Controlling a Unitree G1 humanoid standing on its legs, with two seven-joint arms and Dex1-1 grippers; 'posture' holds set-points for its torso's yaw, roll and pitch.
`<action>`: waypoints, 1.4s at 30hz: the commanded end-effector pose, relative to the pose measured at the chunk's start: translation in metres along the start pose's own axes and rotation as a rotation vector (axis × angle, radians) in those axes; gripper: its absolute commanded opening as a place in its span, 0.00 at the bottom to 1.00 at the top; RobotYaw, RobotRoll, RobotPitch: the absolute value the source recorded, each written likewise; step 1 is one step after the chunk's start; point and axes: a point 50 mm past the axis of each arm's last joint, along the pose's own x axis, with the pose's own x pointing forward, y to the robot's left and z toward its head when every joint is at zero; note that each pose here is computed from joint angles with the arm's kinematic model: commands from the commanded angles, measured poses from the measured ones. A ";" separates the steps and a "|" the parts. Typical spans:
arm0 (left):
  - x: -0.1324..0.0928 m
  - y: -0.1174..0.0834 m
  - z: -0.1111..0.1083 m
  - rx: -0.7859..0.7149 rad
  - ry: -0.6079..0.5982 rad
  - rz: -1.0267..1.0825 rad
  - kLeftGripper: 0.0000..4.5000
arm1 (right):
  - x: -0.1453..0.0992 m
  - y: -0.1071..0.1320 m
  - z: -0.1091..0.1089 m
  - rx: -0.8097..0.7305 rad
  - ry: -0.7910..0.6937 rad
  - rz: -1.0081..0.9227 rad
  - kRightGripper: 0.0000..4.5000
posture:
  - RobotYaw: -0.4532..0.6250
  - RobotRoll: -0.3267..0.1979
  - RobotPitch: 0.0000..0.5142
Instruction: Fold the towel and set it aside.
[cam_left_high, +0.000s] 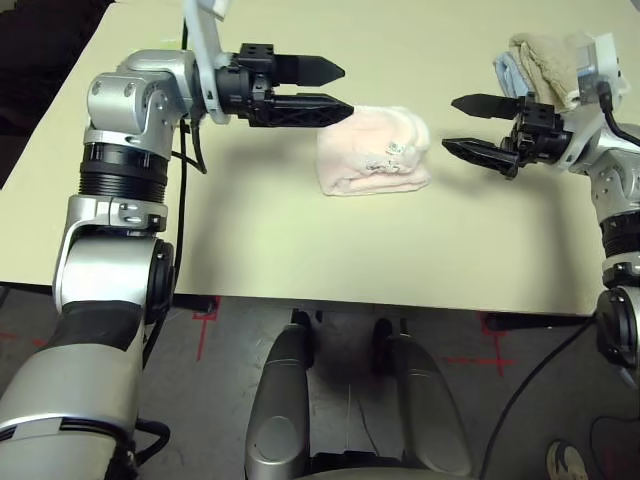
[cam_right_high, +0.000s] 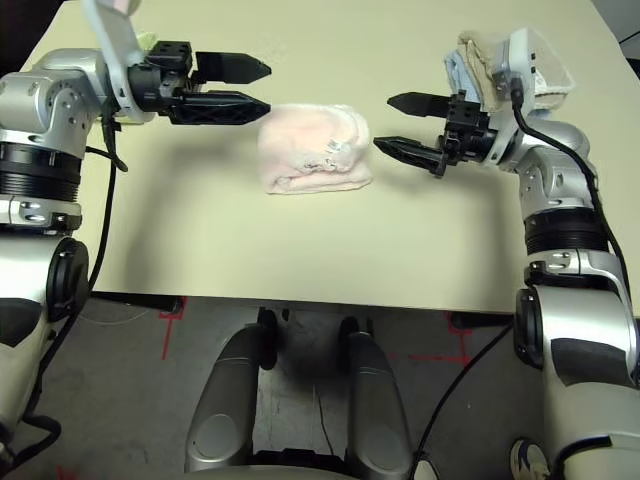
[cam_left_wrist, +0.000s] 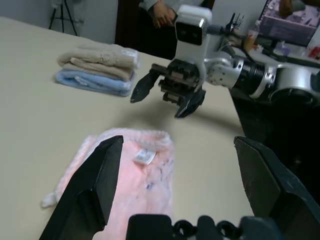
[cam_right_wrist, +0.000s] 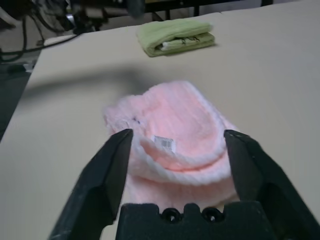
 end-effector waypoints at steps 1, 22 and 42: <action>-0.005 -0.002 -0.018 0.061 0.067 -0.039 1.00 | -0.002 -0.002 0.001 0.005 0.021 0.023 0.60 | 0.55 0.62 0.58; 0.008 0.009 -0.041 0.158 0.091 -0.007 0.85 | 0.021 -0.003 0.009 -0.021 -0.004 0.109 0.00 | 0.54 0.62 0.59; 0.054 0.012 -0.039 0.212 0.051 -0.048 0.01 | 0.057 0.003 0.000 -0.015 -0.051 0.164 0.00 | 0.55 0.62 0.60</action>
